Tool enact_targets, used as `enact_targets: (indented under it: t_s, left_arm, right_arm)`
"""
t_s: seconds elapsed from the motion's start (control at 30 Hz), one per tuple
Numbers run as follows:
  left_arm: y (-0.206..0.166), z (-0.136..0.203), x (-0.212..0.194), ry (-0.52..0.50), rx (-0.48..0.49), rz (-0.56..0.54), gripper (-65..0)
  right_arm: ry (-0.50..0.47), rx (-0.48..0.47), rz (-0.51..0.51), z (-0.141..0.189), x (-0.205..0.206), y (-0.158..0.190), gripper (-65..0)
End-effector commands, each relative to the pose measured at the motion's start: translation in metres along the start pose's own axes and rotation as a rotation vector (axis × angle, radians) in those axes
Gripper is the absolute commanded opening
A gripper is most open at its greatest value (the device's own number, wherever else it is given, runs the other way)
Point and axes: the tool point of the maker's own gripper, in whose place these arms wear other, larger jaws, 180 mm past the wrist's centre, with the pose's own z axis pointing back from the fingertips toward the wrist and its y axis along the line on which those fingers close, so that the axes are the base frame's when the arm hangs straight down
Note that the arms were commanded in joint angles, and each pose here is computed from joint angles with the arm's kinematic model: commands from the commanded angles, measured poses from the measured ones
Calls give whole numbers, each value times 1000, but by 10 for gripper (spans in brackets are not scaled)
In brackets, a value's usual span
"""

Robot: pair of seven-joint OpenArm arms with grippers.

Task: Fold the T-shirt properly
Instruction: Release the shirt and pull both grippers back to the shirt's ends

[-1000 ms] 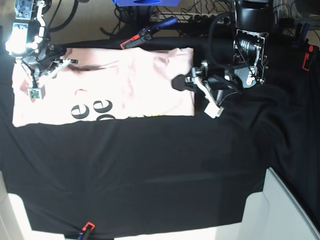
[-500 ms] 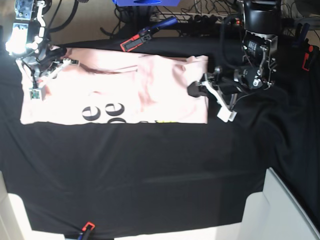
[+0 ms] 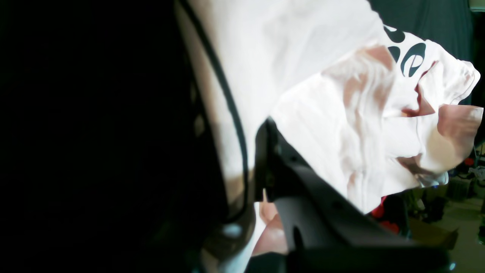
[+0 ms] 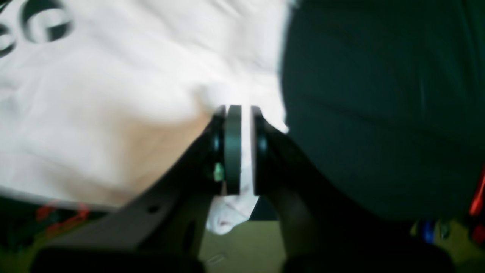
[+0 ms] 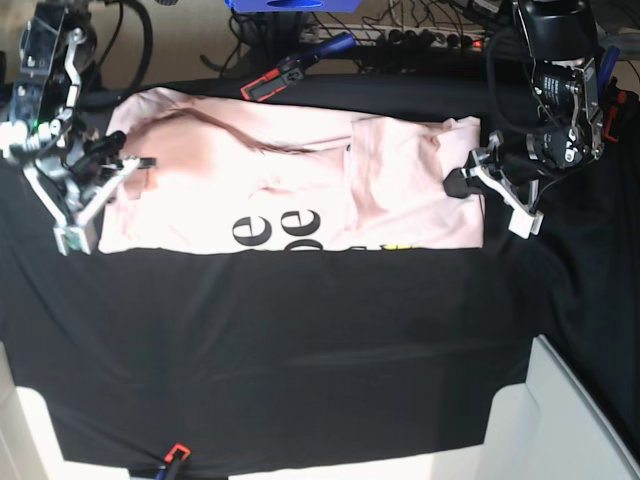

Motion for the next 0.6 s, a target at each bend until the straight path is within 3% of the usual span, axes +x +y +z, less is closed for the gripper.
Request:
enact_targets:
  t_s: [0.0, 0.13, 0.27, 0.33, 0.4, 0.5, 0.57]
  left_arm:
    - [6, 11, 20, -59, 10, -11, -650]
    - [12, 17, 23, -78, 23, 3, -650]
    - [14, 18, 15, -63, 27, 6, -650]
    - [13, 17, 14, -60, 24, 5, -650]
    - [12, 17, 16, -63, 21, 4, -581]
    - [8, 20, 23, -82, 20, -16, -415]
    - [1, 24, 33, -106, 16, -50, -363]
  right_arm:
    - [-22, -2, 23, 4, 10, -2, -566]
    - [23, 13, 71, 4, 9, -1, -464]
    - [30, -25, 15, 7, 4, -20, -247]
    - [32, -15, 48, 8, 3, -21, -225]
    - [36, 15, 125, 8, 1, -17, -223]
    - [70, 67, 225, 3, -3, -10, -223]
    - [104, 96, 238, -7, -8, -9, -223]
